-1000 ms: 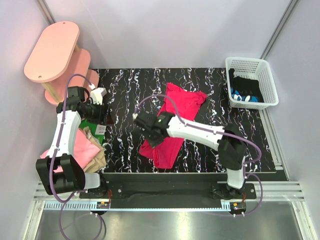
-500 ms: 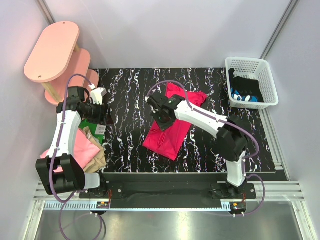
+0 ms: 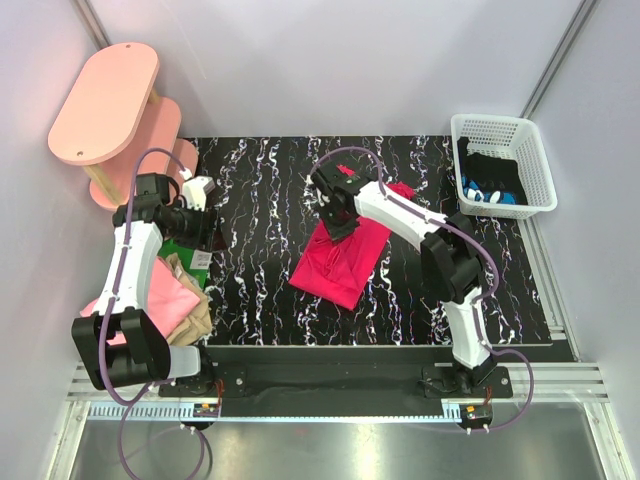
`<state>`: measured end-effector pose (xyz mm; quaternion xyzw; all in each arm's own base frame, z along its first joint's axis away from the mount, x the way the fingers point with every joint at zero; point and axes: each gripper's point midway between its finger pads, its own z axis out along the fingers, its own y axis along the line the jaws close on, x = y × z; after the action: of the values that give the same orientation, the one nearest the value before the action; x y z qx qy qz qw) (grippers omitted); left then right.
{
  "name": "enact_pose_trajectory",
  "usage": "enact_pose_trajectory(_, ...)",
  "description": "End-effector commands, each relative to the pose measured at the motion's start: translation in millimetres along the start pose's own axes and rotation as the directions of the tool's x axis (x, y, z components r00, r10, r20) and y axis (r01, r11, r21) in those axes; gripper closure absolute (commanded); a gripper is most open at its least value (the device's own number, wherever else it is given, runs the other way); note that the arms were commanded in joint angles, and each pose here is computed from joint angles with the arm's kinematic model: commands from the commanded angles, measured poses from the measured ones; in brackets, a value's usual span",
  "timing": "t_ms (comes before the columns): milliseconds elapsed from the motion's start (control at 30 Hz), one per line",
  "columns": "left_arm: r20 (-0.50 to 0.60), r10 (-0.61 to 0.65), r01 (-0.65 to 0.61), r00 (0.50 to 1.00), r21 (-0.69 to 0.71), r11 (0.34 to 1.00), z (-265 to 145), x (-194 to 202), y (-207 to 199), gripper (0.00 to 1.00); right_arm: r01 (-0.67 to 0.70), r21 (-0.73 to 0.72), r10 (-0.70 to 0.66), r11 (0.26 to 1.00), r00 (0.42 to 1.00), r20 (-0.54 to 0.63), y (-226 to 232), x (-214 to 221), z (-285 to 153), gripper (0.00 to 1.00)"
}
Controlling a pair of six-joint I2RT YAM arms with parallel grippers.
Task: Fold and stack the t-shirts
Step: Fold the folded rectangular tshirt in 1/3 of the way
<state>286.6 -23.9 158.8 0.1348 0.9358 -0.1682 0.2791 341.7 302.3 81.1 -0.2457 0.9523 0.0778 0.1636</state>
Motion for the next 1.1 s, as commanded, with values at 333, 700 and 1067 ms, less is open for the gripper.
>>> enact_pose_trajectory(333,0.016,0.058,-0.058,0.998,0.017,0.998,0.4,3.7,-2.5,0.3,-0.149,0.173,0.143,0.974,0.989,0.045,-79.4,-38.9,26.9,0.46)
enact_pose_trajectory(700,-0.001,0.068,-0.068,0.998,0.031,0.997,-3.8,9.8,-7.1,0.3,-0.297,0.428,0.237,0.854,0.953,0.189,-132.2,-64.9,-63.2,0.22)
enact_pose_trajectory(1067,-0.022,0.105,-0.103,0.994,0.083,0.991,-0.5,11.3,-33.1,0.29,-0.085,0.245,0.039,0.966,0.981,0.188,-3.0,5.5,-52.5,0.19)
